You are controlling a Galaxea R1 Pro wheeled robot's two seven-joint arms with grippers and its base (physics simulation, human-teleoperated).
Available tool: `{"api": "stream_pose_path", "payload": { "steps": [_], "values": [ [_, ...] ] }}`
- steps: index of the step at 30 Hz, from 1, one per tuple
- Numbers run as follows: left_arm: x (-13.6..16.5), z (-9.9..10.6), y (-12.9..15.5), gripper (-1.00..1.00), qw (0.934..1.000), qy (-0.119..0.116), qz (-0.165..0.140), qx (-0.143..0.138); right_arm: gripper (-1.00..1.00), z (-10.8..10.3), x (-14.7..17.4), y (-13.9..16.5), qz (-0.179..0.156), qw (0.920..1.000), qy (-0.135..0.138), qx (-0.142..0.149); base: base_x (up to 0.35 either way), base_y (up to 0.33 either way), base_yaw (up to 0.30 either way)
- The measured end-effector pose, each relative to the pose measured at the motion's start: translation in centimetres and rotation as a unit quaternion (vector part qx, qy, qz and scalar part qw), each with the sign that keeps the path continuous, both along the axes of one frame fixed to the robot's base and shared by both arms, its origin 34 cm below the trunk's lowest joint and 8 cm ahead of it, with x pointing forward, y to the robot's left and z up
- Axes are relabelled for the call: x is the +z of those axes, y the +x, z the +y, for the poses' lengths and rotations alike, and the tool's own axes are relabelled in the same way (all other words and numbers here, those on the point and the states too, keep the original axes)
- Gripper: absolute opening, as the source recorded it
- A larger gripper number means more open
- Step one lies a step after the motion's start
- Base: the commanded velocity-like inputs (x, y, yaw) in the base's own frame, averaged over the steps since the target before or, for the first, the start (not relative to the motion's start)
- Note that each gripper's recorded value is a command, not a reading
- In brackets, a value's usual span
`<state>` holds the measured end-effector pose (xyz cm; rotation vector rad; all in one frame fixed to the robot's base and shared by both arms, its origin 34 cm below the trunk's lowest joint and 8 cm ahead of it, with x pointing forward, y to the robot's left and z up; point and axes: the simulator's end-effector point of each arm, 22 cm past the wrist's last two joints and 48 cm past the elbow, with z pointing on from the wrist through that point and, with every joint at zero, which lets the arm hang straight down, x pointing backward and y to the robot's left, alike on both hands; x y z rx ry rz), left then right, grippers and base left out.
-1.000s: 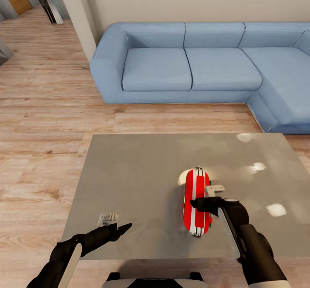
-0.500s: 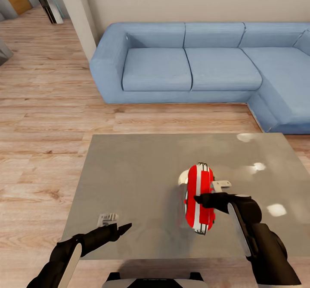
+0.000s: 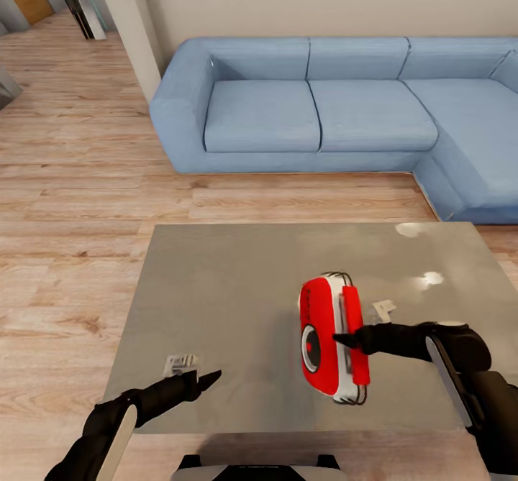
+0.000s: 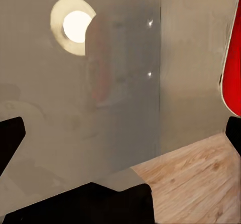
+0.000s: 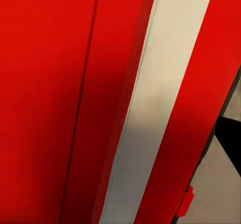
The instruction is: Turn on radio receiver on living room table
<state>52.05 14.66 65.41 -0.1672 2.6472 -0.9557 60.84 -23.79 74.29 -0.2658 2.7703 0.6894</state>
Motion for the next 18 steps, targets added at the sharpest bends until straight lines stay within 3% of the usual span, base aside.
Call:
{"api": "stream_pose_path", "payload": {
  "steps": [2, 9, 18],
  "values": [
    [1.1, -0.7, 0.8, 1.0, 0.9998, -0.018, -0.012, 0.003, -1.0, 0.6, 1.0, -0.4, 0.006, 0.9993, 0.034, 0.013, 0.0, 0.0, 0.0],
    [6.3, -2.5, 4.2, 1.0, 0.9954, -0.071, -0.065, -0.008, -1.0, 0.1, 0.8, -0.6, 0.006, 0.9994, 0.026, 0.021, 0.0, 0.0, 0.0],
    [10.9, -5.5, 7.7, 1.0, 0.9898, -0.133, -0.048, -0.017, -1.0, -0.1, 0.8, -0.5, 0.006, 0.9996, 0.022, 0.02, 0.0, 0.0, 0.0]
  ]
}}
